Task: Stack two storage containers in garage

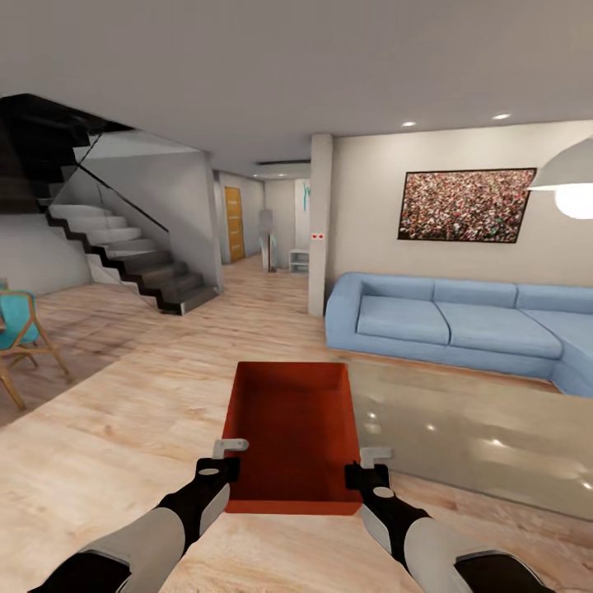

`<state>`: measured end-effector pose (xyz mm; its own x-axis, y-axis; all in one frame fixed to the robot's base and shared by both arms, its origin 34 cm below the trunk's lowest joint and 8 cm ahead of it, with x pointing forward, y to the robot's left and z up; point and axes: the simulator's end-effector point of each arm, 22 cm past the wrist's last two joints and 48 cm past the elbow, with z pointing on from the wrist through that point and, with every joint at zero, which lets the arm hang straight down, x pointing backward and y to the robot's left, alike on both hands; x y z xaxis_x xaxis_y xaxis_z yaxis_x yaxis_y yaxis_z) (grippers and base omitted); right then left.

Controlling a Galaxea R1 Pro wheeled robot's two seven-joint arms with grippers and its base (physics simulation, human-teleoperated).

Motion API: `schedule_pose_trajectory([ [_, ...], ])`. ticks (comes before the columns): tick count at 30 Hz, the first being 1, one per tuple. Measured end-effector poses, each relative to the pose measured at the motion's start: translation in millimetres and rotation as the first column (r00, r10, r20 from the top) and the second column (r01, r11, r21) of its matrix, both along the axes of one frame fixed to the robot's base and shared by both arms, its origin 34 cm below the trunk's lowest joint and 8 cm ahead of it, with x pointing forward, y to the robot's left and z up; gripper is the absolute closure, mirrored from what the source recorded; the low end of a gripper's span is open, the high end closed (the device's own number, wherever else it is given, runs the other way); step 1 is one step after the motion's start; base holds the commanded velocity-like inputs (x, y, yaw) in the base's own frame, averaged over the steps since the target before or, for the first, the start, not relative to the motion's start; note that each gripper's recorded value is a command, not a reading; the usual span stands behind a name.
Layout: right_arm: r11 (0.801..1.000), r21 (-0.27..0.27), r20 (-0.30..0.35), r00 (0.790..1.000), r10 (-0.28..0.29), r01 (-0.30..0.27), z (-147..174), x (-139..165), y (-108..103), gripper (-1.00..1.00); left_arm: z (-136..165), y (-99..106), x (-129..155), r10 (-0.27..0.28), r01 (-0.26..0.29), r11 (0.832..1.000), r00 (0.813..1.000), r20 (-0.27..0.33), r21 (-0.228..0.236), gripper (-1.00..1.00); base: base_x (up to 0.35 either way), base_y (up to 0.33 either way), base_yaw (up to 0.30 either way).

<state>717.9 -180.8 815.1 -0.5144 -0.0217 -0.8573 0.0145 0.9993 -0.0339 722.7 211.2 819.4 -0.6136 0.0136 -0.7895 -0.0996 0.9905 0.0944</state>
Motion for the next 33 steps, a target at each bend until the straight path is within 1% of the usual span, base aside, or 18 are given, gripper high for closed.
schedule_pose_trajectory([
  [33, 1.000, 0.003, -0.005, 1.000, -0.002, 0.002, -2.0, -1.6, 0.2, 1.00, -0.8, 0.2, -0.6, -0.003, 0.003, 1.000, 1.000, -0.005, 0.003, 1.00, 0.000, 0.000, 0.300],
])
